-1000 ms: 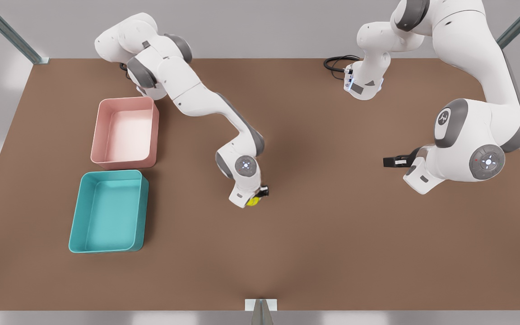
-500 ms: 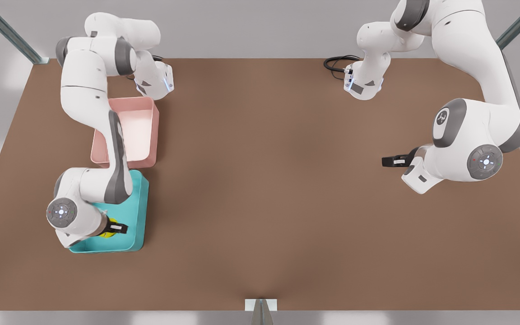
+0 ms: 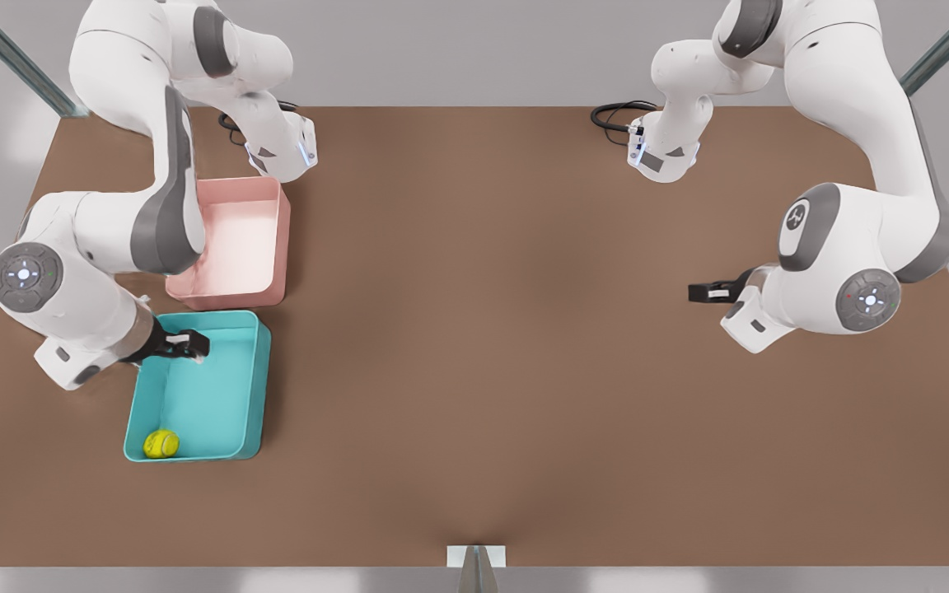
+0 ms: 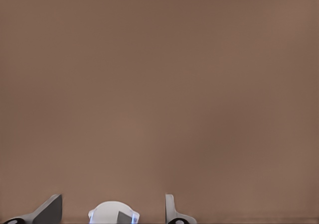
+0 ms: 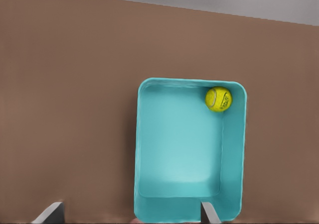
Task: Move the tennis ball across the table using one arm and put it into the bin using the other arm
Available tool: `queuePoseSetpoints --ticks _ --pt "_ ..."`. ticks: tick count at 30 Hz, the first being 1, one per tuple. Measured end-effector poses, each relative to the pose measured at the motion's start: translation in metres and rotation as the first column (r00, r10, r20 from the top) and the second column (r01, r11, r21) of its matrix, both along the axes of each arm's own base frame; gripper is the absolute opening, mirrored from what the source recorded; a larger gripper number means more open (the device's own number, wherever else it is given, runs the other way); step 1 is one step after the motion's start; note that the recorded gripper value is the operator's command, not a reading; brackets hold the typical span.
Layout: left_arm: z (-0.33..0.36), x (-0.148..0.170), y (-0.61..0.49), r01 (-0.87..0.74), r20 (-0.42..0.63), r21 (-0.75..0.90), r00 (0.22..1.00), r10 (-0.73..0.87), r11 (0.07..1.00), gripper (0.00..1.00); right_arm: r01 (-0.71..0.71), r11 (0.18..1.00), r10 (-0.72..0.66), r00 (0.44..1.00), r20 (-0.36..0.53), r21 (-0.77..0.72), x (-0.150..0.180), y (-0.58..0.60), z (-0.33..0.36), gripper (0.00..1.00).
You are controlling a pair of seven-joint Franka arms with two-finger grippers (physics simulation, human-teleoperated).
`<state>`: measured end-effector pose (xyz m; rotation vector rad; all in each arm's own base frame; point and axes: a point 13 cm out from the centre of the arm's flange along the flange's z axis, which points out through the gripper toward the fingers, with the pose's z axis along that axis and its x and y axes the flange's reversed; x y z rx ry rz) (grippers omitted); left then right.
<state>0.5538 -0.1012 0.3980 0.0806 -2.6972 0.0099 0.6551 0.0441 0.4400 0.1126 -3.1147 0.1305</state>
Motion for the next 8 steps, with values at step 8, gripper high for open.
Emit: queuePoseSetpoints --ticks 8 --pt "-0.006 -0.02 0.001 0.001 -0.116 -0.02 0.993 -0.004 1.0 1.0 0.091 0.996 -0.089 0.992 -0.091 0.019 -0.094 -0.035 0.036 1.0"
